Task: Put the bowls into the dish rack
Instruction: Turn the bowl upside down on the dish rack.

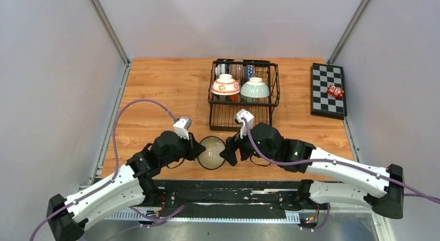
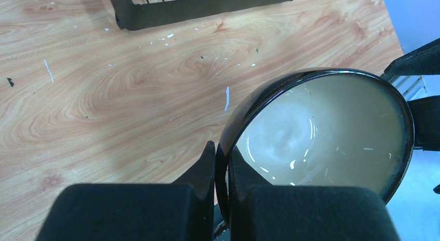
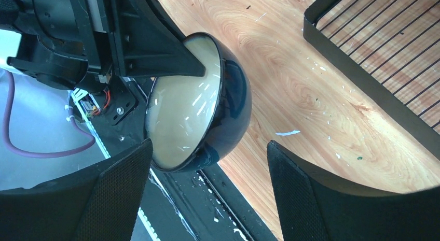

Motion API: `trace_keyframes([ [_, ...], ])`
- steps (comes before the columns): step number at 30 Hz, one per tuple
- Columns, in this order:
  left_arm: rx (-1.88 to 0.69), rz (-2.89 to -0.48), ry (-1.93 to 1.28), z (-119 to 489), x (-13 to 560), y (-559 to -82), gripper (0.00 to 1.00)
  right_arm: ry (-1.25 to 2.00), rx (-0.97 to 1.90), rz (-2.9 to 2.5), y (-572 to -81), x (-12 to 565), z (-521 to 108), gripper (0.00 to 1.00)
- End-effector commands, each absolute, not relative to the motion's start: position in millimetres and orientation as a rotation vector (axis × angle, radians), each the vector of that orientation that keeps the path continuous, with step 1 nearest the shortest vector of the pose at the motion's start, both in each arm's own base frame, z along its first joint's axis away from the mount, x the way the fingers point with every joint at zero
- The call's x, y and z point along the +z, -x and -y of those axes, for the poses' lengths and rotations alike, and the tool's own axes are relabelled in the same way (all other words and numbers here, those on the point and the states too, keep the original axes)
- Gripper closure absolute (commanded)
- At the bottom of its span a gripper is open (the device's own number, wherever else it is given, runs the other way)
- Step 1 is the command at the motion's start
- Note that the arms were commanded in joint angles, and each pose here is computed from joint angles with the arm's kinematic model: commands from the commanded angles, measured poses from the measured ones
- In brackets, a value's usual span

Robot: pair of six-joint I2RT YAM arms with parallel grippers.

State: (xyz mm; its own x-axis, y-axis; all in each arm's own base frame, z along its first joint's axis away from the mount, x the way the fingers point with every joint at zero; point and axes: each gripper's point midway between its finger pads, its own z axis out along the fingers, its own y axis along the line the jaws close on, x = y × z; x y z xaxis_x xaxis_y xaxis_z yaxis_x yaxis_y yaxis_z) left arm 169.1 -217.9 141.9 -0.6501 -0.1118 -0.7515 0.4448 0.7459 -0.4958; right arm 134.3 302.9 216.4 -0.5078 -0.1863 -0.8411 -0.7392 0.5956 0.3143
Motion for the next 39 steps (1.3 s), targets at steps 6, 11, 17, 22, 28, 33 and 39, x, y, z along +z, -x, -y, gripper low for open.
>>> trace_keyframes([
  [6, -1.047, -1.862, -0.125, 223.3, 196.0, -176.8, 1.00, 0.670, 1.003, -1.964, -124.4, 233.4, -314.7, 0.03],
  [11, -1.106, -1.771, -0.089, 220.5, 212.8, -175.0, 1.00, 0.625, 1.107, -1.941, -117.2, 238.9, -320.3, 0.00],
  [17, -1.177, -1.673, -0.044, 216.3, 229.6, -171.5, 1.00, 0.605, 1.207, -1.925, -108.2, 246.3, -325.5, 0.00],
  [22, -1.243, -1.602, -0.016, 215.1, 241.3, -167.7, 1.00, 0.559, 1.290, -1.884, -104.4, 261.1, -328.3, 0.00],
  [28, -1.294, -1.551, 0.000, 215.6, 250.8, -165.3, 1.00, 0.535, 1.351, -1.835, -100.0, 276.0, -328.3, 0.00],
  [33, -1.333, -1.501, 0.008, 216.1, 260.9, -163.7, 1.00, 0.532, 1.361, -1.825, -98.9, 280.2, -328.7, 0.00],
  [39, -1.347, -1.470, 0.005, 215.6, 269.9, -162.4, 1.00, 0.521, 1.337, -1.806, -101.5, 284.1, -323.3, 0.00],
])
